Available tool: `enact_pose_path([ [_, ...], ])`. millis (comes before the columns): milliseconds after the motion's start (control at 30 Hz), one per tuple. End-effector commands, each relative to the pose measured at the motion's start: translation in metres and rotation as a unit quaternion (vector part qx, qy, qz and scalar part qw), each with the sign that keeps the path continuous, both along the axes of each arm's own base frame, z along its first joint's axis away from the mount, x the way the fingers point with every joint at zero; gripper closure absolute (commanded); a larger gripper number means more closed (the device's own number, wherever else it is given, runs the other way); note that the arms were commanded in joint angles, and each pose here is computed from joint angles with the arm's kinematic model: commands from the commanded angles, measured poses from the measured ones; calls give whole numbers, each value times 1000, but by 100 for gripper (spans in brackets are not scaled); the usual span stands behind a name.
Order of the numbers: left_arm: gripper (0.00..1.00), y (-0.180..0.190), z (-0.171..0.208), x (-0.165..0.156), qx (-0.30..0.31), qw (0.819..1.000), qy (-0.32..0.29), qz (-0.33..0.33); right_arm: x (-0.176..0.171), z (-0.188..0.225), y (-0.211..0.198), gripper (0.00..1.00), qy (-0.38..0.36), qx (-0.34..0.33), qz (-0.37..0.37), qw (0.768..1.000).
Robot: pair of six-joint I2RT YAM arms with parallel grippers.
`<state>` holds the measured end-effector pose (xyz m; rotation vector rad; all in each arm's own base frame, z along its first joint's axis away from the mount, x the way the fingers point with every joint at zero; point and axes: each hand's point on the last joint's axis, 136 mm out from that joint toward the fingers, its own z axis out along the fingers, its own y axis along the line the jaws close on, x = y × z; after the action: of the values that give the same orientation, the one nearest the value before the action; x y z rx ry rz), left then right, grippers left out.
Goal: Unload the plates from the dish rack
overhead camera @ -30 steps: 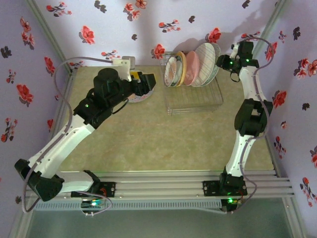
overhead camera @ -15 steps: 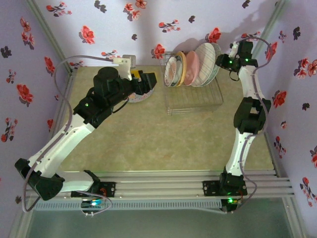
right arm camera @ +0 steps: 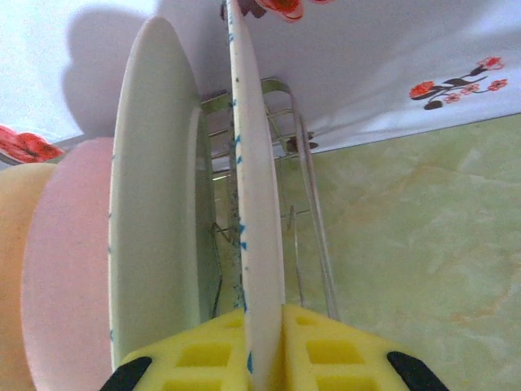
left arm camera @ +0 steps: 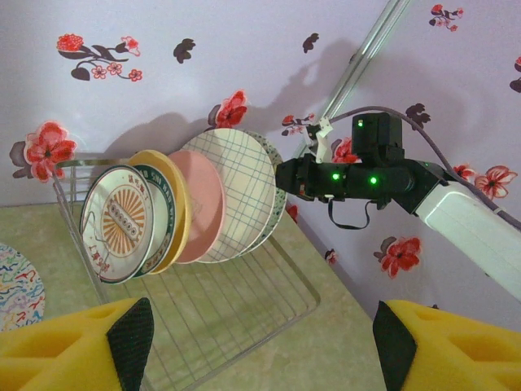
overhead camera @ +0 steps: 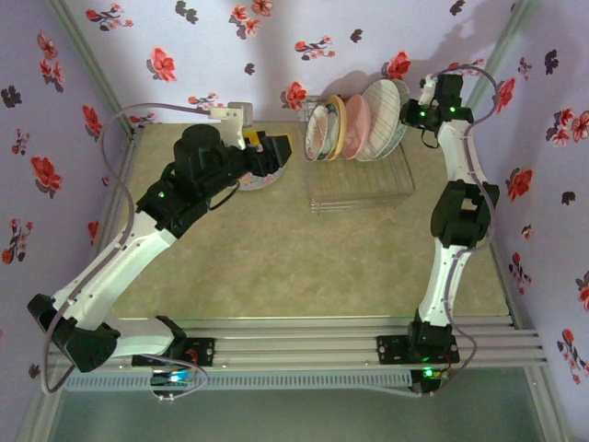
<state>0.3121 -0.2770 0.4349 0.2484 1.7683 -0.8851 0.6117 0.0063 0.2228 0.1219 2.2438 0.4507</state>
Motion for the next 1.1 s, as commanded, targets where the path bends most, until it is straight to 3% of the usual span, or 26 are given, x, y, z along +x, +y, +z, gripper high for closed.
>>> enact_pose_path([
  [0, 25, 2, 14, -2, -10, 1000, -17, 6, 0, 29, 5, 90, -30, -21, 7, 999],
  [233, 25, 3, 16, -3, -12, 1000, -19, 7, -5, 52, 6, 100, -51, -71, 1, 996],
  [500, 25, 4, 17, -4, -16, 1000, -19, 7, -17, 96, -11, 100, -85, -142, -57, 985],
  [1067, 24, 2, 22, -2, -25, 999, -26, 6, -62, 166, -47, 100, -115, -203, -149, 961],
])
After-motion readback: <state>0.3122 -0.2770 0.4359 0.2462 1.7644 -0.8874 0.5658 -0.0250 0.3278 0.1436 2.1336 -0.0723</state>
